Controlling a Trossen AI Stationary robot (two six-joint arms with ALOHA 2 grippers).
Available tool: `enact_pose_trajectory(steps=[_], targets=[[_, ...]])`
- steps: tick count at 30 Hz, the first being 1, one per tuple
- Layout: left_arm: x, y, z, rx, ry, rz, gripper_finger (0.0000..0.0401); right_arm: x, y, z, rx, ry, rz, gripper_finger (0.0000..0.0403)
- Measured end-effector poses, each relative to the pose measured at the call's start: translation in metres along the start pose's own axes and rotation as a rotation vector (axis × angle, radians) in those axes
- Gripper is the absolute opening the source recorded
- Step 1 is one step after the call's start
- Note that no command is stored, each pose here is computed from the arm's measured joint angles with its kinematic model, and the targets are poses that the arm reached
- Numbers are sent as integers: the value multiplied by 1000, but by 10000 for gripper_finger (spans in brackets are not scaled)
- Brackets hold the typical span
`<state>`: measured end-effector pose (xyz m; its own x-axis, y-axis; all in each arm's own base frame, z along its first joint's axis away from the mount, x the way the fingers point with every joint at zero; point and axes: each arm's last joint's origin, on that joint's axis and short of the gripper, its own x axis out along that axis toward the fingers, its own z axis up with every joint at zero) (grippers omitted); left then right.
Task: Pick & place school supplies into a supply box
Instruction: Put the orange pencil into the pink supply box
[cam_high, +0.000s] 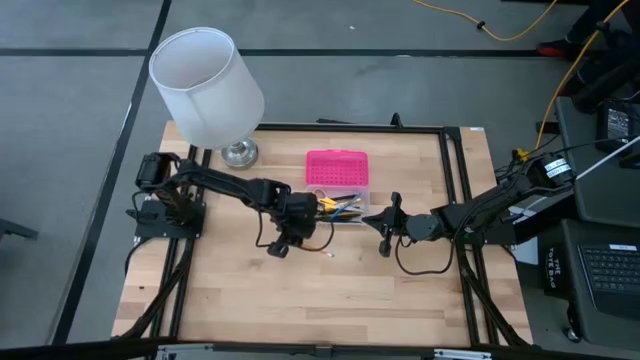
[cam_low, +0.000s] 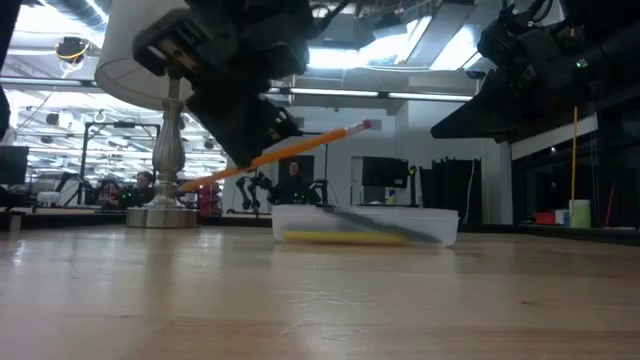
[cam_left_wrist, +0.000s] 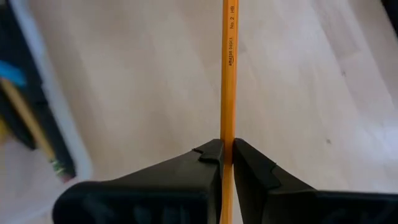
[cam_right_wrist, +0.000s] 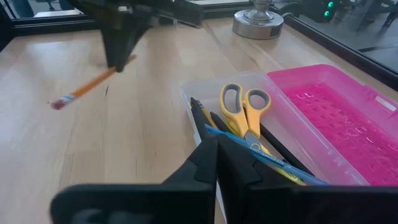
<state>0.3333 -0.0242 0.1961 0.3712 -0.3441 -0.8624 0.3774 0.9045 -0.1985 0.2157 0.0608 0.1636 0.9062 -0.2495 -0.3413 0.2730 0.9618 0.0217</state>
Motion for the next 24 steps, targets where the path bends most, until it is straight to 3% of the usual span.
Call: enact_pose_trajectory(steps=[13,24], targets=[[-26,22,1,-21,-113,74,17,0,0,-1,-1,5,-2,25],[-35,30,19,23,-305,155,17,0,0,-5,44,47,25,25]])
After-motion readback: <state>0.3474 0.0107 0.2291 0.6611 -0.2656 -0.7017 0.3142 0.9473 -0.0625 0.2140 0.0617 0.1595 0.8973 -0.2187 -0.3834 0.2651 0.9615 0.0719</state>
